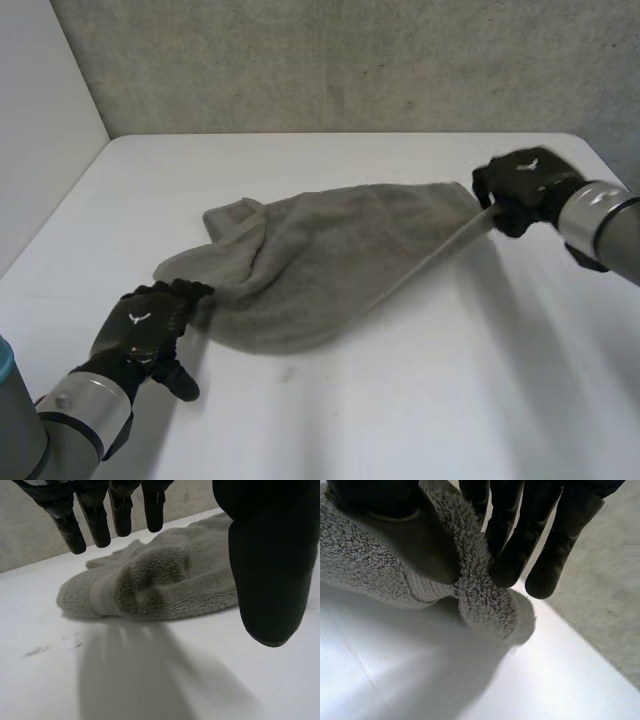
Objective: Fold the towel.
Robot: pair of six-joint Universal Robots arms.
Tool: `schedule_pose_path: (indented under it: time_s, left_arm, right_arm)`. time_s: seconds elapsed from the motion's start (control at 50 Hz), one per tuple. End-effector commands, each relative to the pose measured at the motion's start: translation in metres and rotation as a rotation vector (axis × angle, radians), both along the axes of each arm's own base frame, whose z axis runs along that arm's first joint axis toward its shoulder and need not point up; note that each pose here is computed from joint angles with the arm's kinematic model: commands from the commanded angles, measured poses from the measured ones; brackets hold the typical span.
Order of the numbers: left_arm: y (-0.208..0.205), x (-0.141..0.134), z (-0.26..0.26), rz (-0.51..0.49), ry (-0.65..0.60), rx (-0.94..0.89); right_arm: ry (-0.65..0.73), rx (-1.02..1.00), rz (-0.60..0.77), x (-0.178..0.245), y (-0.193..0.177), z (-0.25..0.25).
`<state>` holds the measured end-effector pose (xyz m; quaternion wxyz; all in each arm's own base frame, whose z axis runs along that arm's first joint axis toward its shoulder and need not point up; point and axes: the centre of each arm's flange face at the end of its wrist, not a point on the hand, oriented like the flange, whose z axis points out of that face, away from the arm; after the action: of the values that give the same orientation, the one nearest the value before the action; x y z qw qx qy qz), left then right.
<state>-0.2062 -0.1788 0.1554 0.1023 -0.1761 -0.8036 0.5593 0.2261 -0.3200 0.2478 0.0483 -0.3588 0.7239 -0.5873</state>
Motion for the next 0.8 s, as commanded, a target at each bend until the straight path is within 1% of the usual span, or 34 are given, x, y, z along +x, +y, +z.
schedule_pose_path:
  time_s: [0.02, 0.06, 0.12, 0.16, 0.18, 0.22, 0.28, 0.32, 0.36, 0.38, 0.42, 0.48, 0.58, 0.66, 0.72, 0.76, 0.78, 0.8]
  left_arm:
    - [-0.002, -0.009, 0.002, -0.056, 0.03, -0.011]
    - [-0.003, -0.011, 0.001, -0.063, 0.036, -0.019]
    - [-0.006, -0.017, 0.003, -0.075, 0.059, -0.045]
    - [-0.007, -0.02, 0.003, -0.08, 0.076, -0.048]
    - [-0.007, -0.022, 0.003, -0.083, 0.097, -0.046]
    - [-0.008, -0.025, 0.003, -0.083, 0.12, -0.042]
    - [-0.009, -0.031, 0.001, -0.085, 0.171, -0.018]
    - [-0.01, -0.034, 0.0, -0.085, 0.195, -0.004]
    - [-0.01, -0.041, -0.003, -0.09, 0.234, 0.031]
    - [-0.01, -0.041, -0.003, -0.09, 0.234, 0.031]
    - [-0.008, -0.051, -0.006, -0.112, 0.26, 0.053]
    - [-0.008, -0.055, -0.006, -0.126, 0.265, 0.056]
    - [-0.004, -0.072, -0.01, -0.174, 0.279, 0.071]
    - [0.0, -0.08, -0.013, -0.19, 0.291, 0.086]
    - [-0.004, -0.083, -0.016, -0.17, 0.305, 0.092]
    - [-0.013, -0.08, -0.015, -0.096, 0.315, 0.058]
    - [-0.013, -0.08, -0.015, -0.096, 0.315, 0.058]
    - [-0.02, -0.075, -0.013, -0.037, 0.317, 0.021]
  right_arm:
    - [-0.147, -0.117, -0.033, -0.007, 0.034, 0.067]
    - [-0.178, -0.159, -0.012, -0.008, 0.049, 0.089]
    - [-0.182, -0.167, -0.002, -0.009, 0.057, 0.098]
    - [-0.189, -0.174, 0.016, -0.009, 0.072, 0.114]
    - [-0.189, -0.174, 0.016, -0.009, 0.072, 0.114]
    - [-0.196, -0.186, 0.032, -0.009, 0.089, 0.128]
    - [-0.2, -0.193, 0.039, -0.008, 0.096, 0.135]
    - [-0.208, -0.213, 0.06, -0.005, 0.109, 0.145]
    - [-0.211, -0.224, 0.07, -0.003, 0.115, 0.149]
    - [-0.215, -0.225, 0.08, -0.001, 0.119, 0.152]
    - [-0.215, -0.224, 0.085, 0.0, 0.123, 0.155]
    - [-0.216, -0.221, 0.085, 0.001, 0.126, 0.156]
    - [-0.217, -0.215, 0.084, 0.001, 0.137, 0.162]
    - [-0.22, -0.221, 0.083, 0.0, 0.14, 0.165]
    - [-0.224, -0.237, 0.084, -0.001, 0.145, 0.17]
    - [-0.227, -0.249, 0.083, -0.002, 0.147, 0.173]
    - [-0.23, -0.262, 0.08, -0.004, 0.148, 0.176]
    - [-0.231, -0.275, 0.075, -0.005, 0.149, 0.179]
